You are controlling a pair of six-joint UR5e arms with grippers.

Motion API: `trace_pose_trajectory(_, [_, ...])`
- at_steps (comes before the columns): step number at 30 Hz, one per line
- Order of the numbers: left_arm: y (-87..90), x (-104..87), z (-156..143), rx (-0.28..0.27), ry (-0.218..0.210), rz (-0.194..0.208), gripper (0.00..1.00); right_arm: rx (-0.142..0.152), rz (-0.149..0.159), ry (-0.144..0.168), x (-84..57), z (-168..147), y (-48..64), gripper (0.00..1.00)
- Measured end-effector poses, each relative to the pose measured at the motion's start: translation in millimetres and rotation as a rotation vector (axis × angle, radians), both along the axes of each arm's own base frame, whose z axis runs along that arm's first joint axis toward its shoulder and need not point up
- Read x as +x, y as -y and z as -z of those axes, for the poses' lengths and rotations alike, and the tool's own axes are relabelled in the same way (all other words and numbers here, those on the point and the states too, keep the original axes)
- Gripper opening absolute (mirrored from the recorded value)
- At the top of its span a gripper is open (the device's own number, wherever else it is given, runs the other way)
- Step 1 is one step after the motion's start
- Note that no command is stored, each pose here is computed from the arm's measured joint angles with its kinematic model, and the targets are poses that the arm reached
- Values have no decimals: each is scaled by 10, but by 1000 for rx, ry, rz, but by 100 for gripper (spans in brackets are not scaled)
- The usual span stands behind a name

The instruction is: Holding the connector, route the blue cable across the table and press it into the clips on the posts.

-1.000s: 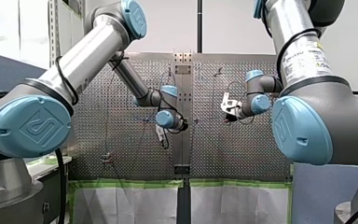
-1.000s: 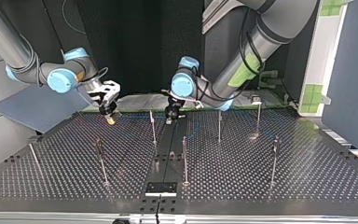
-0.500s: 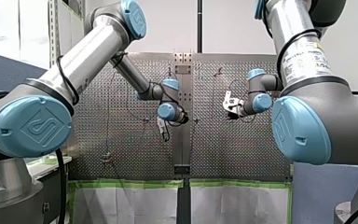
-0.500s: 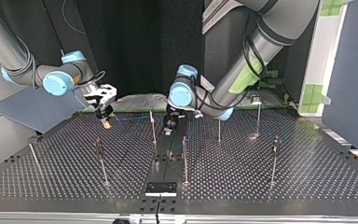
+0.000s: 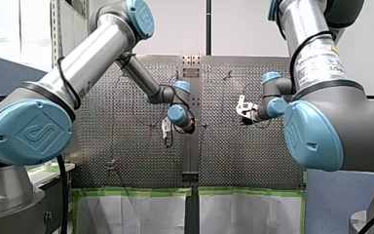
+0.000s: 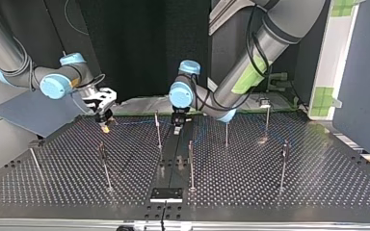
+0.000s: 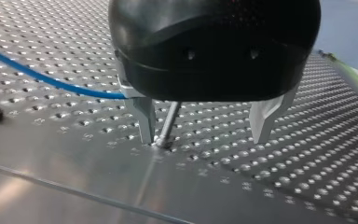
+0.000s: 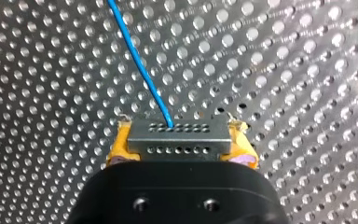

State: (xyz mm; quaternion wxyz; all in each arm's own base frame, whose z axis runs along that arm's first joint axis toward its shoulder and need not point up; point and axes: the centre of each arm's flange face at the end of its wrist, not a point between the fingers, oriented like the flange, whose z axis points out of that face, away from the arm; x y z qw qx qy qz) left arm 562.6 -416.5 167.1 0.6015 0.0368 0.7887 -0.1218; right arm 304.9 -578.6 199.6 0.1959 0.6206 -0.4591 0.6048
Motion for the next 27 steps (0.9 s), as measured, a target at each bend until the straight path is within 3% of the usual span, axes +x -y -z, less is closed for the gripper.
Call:
trace_pose_trajectory(9, [-31,-362,-95,70,-59,-31,100,-1,28,-1,-156,0,81,0])
trace_pose_trajectory(12, [-40,-480,-176,67,-56,-27,100,-2,30,-2,-171,0,88,0])
trace_pose_trajectory(19, [90,-835,-263,74,-55,19,100,-1,28,-2,-174,0,88,0])
trace_pose_trajectory(27, [365,-1024,-296,35,-17,77,100,0,27,-1,-175,1,87,0])
